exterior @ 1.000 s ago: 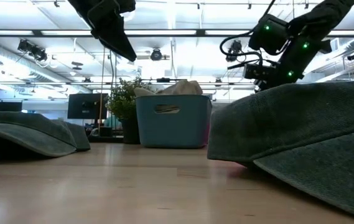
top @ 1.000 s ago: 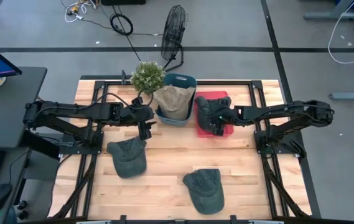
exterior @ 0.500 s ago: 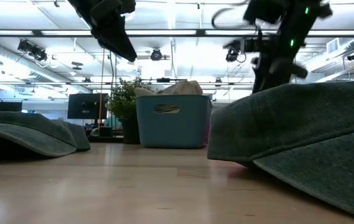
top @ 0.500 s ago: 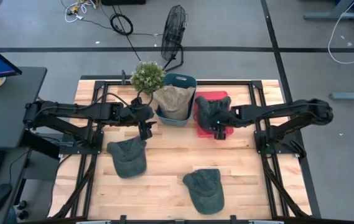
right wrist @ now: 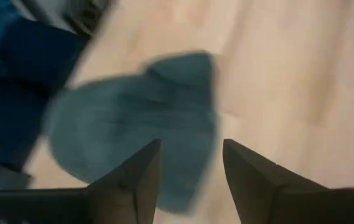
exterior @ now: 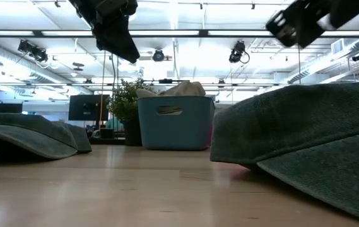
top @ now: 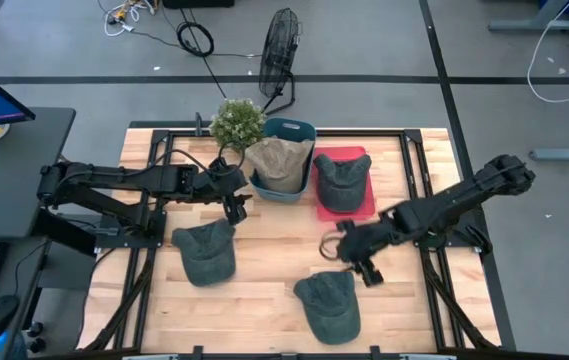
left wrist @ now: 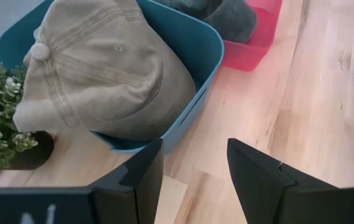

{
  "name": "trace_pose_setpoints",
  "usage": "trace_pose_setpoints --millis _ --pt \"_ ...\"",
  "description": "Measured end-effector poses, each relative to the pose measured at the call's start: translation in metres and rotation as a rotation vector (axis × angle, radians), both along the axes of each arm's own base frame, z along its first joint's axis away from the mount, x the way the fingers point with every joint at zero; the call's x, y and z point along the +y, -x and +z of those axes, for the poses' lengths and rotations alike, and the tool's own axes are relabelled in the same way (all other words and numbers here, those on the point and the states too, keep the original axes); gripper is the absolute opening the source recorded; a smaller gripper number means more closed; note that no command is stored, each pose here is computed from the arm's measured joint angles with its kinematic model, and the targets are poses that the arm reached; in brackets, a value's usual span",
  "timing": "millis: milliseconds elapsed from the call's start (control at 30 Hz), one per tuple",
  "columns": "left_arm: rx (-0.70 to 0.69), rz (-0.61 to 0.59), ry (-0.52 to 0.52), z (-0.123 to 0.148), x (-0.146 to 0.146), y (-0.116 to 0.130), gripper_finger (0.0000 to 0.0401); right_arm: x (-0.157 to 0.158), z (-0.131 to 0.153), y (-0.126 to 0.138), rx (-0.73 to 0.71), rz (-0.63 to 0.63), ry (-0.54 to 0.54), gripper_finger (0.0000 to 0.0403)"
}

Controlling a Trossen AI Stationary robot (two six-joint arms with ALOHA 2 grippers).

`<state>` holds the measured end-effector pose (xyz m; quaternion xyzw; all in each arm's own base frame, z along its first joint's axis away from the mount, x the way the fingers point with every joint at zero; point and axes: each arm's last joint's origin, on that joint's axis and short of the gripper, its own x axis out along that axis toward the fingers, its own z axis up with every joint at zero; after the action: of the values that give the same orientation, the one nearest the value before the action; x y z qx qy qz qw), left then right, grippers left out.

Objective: Pick & Place hat
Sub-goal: Put the bottom gray cap into the red bin

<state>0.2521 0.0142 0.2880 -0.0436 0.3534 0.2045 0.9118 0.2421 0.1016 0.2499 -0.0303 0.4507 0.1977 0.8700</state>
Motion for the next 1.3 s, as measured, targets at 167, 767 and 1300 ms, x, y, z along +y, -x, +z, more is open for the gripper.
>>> trace_pose_setpoints --millis 167,767,1300 --pt "-0.010 0.019 0.020 0.000 0.000 0.000 0.0181 0.034 -0.014 0.006 -0.027 0.070 -0.071 0.0176" --pt "-0.029 0.056 0.056 0.000 0.000 0.000 0.0181 0.092 -0.102 -0.016 0.117 0.052 -0.106 0.0175" --pt "-0.029 0.056 0.057 0.000 0.000 0.000 0.0181 0.087 -0.077 -0.010 0.088 0.082 -0.152 0.0020"
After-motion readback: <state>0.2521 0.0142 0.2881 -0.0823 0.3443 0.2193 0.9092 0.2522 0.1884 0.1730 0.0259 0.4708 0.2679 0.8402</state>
